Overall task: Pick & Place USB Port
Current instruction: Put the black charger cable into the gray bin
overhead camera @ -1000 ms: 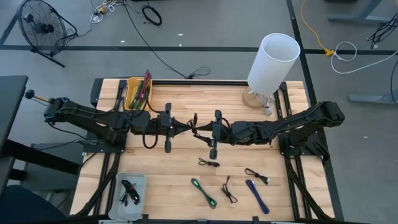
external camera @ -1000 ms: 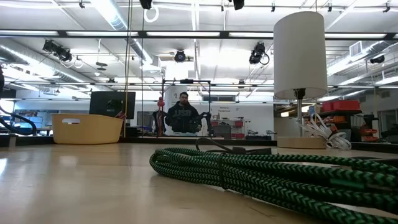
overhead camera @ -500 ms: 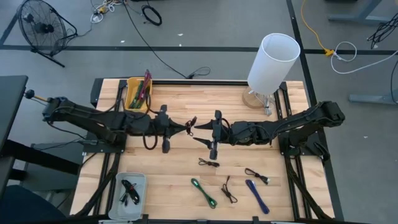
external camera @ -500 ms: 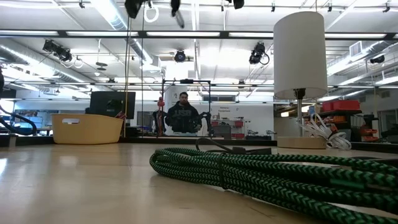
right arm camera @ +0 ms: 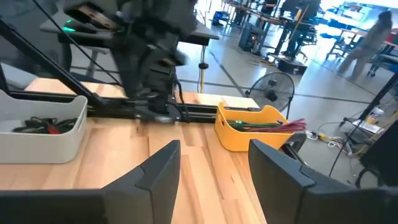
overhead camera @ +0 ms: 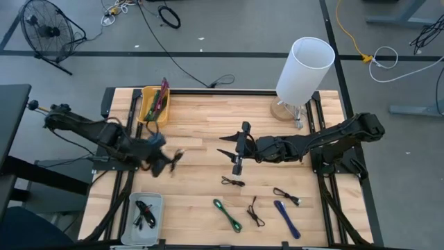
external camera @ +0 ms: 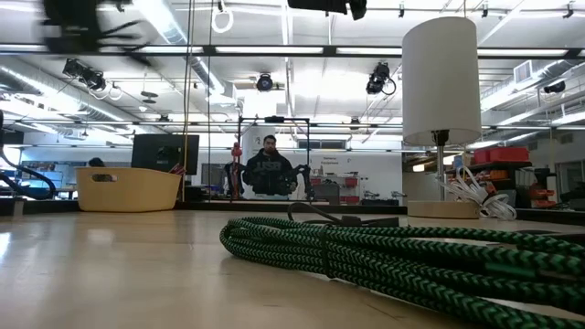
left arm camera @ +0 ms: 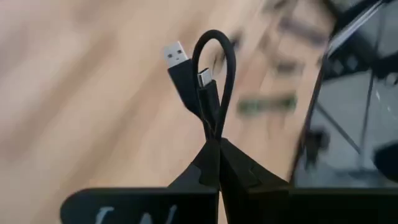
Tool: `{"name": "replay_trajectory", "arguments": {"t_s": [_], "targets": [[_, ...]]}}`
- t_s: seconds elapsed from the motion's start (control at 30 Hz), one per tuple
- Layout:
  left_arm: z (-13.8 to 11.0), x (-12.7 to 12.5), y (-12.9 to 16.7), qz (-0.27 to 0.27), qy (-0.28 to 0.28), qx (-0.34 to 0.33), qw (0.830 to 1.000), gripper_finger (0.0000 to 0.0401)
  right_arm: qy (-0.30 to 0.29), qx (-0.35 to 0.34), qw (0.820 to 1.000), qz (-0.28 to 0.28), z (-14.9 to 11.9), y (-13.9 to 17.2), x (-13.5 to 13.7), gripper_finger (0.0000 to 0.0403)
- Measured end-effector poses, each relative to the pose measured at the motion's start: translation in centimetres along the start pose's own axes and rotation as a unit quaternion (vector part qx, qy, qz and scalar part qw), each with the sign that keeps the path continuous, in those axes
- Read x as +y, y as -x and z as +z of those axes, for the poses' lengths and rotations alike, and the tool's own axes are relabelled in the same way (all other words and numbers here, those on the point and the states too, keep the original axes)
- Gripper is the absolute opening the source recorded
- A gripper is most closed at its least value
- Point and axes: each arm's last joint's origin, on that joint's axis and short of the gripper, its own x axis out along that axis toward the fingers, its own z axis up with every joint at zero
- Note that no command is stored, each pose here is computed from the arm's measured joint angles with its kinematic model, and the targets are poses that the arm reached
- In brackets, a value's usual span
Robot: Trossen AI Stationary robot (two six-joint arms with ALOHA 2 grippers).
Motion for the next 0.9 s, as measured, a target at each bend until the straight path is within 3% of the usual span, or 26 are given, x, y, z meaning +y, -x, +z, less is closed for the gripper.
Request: {"name": "replay_trajectory", "arguments": {"t_s": [0.17, 0.27, 0.37, 0.67, 0.9], "targets": [[-2.9, 0.4, 1.0, 0.022, 0.115, 0.140, 0.983, 0.0000, 0.010, 0.000, 1.000, 0.000, 0.0, 0.0, 0.0, 0.0189], [-4.2, -0.5, 1.5, -0.005, 0.151, 0.225, 0.963, 0.0000, 0.010, 0.000, 1.000, -0.001, 0.0, 0.0, 0.0, 0.0189], [-5.5, -1.0, 1.9, 0.005, 0.183, 0.284, 0.941, 0.0000, 0.010, 0.000, 1.000, -0.002, 0.0, 0.0, -0.1, 0.0189], [-8.8, -2.6, 1.7, 0.066, 0.258, 0.342, 0.901, 0.0000, 0.007, -0.003, 1.000, -0.014, 0.0, -0.4, -0.9, 0.0189], [-11.2, -4.8, -0.4, 0.078, 0.260, 0.346, 0.898, 0.0000, 0.006, -0.004, 1.000, -0.017, 0.0, -0.4, -1.0, 0.0189]]}}
